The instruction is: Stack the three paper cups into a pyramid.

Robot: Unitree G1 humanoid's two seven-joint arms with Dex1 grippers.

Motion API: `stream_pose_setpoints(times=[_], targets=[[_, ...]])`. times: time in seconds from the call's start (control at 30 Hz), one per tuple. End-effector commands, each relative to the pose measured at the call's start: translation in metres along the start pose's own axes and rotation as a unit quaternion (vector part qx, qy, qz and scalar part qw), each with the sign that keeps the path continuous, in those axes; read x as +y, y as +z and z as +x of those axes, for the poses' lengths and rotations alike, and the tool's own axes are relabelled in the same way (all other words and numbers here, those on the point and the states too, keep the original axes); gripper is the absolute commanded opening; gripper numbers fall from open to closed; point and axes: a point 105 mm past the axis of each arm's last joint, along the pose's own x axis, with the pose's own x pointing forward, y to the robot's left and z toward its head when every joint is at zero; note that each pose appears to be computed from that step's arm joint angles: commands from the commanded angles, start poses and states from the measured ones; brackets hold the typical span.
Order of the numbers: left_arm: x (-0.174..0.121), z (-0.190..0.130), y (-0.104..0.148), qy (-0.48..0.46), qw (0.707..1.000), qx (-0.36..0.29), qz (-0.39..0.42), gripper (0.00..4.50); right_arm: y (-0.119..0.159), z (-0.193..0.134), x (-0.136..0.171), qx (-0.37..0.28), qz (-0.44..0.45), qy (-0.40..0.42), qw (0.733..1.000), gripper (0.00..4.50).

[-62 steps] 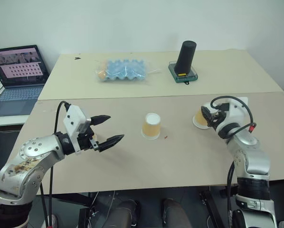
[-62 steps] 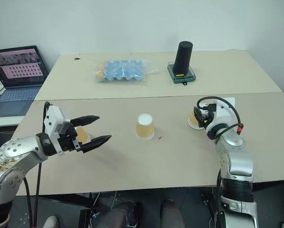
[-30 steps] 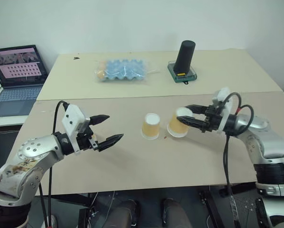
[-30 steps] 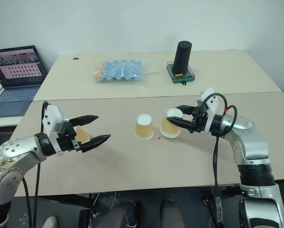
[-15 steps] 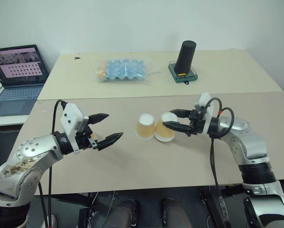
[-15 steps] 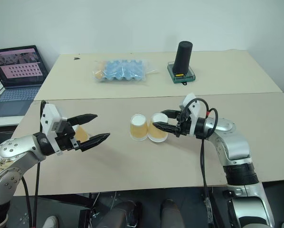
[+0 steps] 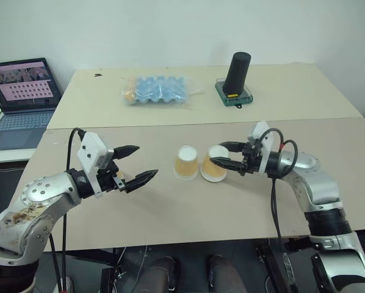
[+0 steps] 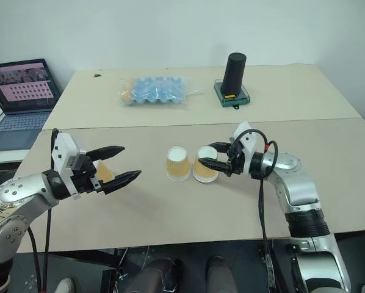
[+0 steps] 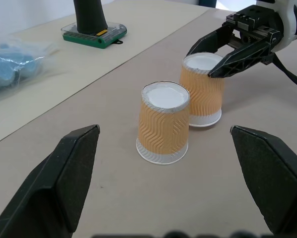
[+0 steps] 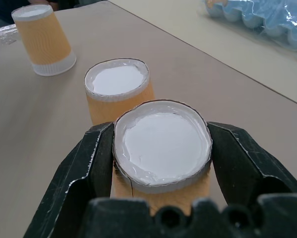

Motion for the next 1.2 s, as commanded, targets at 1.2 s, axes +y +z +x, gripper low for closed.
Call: stream_pose_setpoints(times=[1.2], targets=[[0.055,-0.023,0.043,0.382,0.909,-0.167,0.014,4.5,0.071,-0.061,-0.003,-0.02,-0.091,-0.143,0.985,4.33]])
